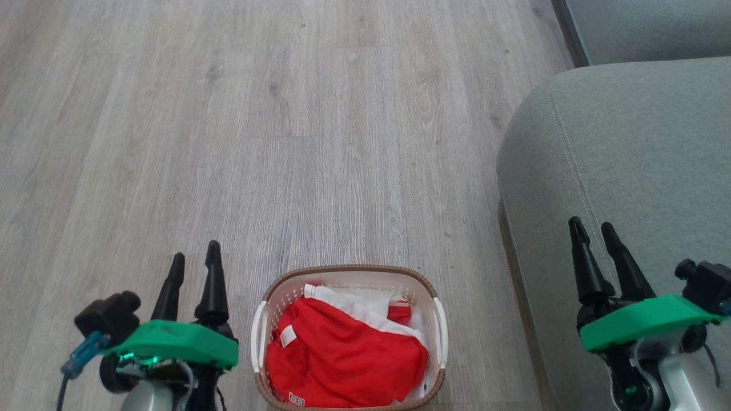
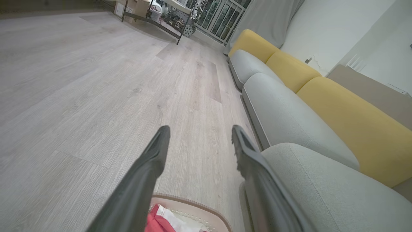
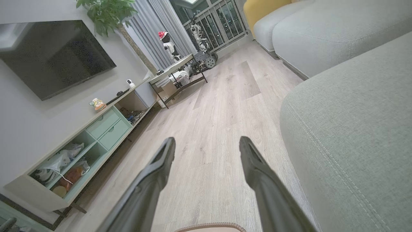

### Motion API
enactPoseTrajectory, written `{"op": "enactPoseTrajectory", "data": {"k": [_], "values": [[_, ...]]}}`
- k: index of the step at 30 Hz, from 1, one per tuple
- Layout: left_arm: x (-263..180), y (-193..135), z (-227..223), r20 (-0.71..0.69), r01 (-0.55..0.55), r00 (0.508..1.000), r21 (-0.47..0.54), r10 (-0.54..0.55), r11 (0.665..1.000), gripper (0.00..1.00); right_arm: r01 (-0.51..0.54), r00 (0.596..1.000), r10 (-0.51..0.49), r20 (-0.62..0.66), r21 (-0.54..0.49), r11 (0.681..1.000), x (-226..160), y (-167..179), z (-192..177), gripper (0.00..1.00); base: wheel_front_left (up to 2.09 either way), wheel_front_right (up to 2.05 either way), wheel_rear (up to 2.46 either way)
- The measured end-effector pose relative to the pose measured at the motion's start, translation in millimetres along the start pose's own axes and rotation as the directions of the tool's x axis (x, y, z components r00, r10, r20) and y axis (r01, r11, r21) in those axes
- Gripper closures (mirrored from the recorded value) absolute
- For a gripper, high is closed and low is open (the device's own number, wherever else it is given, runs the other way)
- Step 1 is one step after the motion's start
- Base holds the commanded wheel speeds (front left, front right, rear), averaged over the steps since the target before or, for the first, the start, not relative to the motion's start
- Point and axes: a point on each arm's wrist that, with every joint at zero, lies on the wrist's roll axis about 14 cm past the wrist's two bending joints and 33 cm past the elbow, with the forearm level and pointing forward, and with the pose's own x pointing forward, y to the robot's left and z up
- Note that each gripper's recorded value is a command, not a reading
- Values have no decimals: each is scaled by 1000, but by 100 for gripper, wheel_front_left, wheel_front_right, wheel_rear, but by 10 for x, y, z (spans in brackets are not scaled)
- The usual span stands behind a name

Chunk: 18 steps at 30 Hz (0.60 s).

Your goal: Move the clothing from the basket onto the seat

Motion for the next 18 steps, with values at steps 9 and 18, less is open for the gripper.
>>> {"op": "enactPoseTrajectory", "data": {"k": [9, 18], "values": [[5, -100, 52, 32, 30, 999, 105, -34, 994, 0, -36, 999, 38, 17, -101, 994, 9, 74, 50, 0, 0, 0, 0], [11, -202, 134, 75, 51, 995, 220, -69, 974, 0, -81, 996, 89, 28, -210, 974, 20, 179, 83, 0, 0, 0, 0]]}}
